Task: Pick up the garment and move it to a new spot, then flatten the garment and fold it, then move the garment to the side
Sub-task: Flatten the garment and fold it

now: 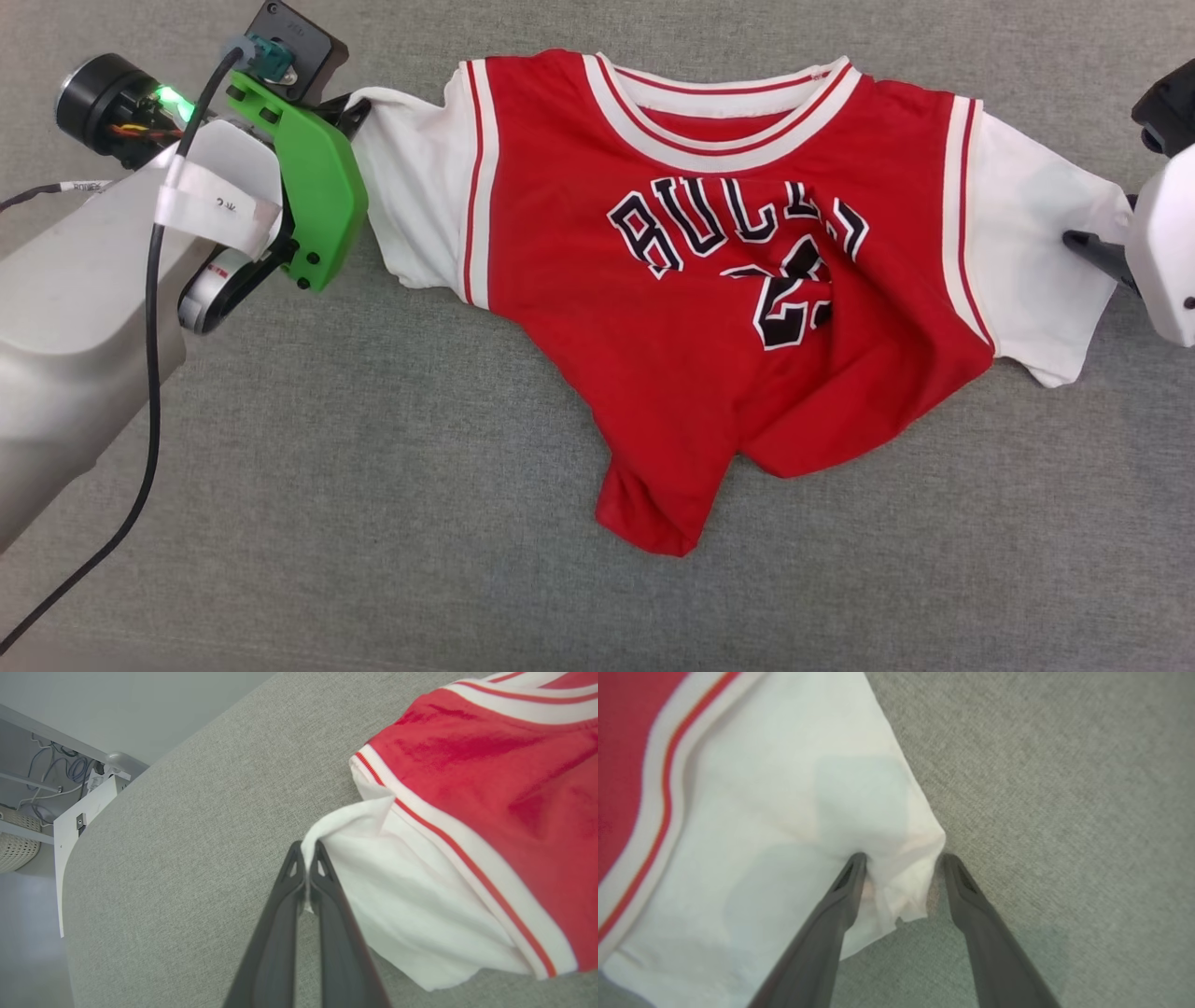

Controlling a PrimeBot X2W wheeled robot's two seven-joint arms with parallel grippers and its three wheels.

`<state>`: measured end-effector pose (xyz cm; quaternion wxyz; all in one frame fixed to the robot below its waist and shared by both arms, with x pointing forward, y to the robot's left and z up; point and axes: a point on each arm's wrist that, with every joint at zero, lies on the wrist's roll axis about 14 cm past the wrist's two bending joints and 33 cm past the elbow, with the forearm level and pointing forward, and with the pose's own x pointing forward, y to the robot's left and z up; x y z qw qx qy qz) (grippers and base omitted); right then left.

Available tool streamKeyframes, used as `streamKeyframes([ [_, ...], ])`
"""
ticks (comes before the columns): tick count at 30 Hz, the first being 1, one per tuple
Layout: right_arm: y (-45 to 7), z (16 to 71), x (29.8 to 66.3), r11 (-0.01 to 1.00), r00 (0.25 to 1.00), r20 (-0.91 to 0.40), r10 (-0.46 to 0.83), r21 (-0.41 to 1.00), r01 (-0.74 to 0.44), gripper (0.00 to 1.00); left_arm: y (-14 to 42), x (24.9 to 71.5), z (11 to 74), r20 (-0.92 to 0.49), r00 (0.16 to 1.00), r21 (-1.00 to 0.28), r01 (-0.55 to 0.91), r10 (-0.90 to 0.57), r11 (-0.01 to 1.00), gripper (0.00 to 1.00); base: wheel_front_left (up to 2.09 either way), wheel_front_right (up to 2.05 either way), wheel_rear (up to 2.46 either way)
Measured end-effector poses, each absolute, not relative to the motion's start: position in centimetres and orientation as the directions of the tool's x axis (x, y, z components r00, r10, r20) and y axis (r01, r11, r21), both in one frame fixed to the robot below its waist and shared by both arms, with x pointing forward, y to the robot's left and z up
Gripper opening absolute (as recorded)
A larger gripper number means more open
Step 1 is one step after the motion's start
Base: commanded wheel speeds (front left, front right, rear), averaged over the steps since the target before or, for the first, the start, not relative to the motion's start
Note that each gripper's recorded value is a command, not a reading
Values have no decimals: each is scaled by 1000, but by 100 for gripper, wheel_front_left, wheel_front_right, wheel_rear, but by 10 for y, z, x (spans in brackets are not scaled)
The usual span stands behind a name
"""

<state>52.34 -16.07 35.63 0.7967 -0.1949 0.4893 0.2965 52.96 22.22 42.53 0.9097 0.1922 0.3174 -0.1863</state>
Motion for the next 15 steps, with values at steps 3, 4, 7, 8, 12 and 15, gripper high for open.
streamKeyframes([
  [3, -151, 366, 528, 747, 394, -859, 327, -20, -665, 0, 222, 531, 433, -633, 743, 240, 457, -218, 856, 0, 0, 0, 0],
  [4, -146, 371, 529, 743, 411, -842, 348, -19, -668, 0, 223, 531, 436, -628, 747, 245, 454, -217, 856, 0, 0, 0, 0],
  [7, -140, 387, 534, 745, 475, -790, 388, -34, -666, 0, 222, 532, 452, -591, 774, 262, 452, -228, 853, 0, 0, 0, 0],
  [8, -137, 397, 536, 747, 503, -763, 407, -39, -663, 0, 221, 532, 459, -575, 783, 266, 453, -237, 851, 0, 0, 0, 0],
  [12, -132, 441, 548, 765, 614, -639, 463, -63, -642, 0, 220, 532, 490, -497, 829, 312, 445, -255, 839, 0, 0, 0, 0],
  [15, -136, 483, 554, 775, 692, -537, 482, -107, -623, 0, 213, 532, 522, -409, 867, 359, 440, -285, 823, 0, 0, 0, 0],
])
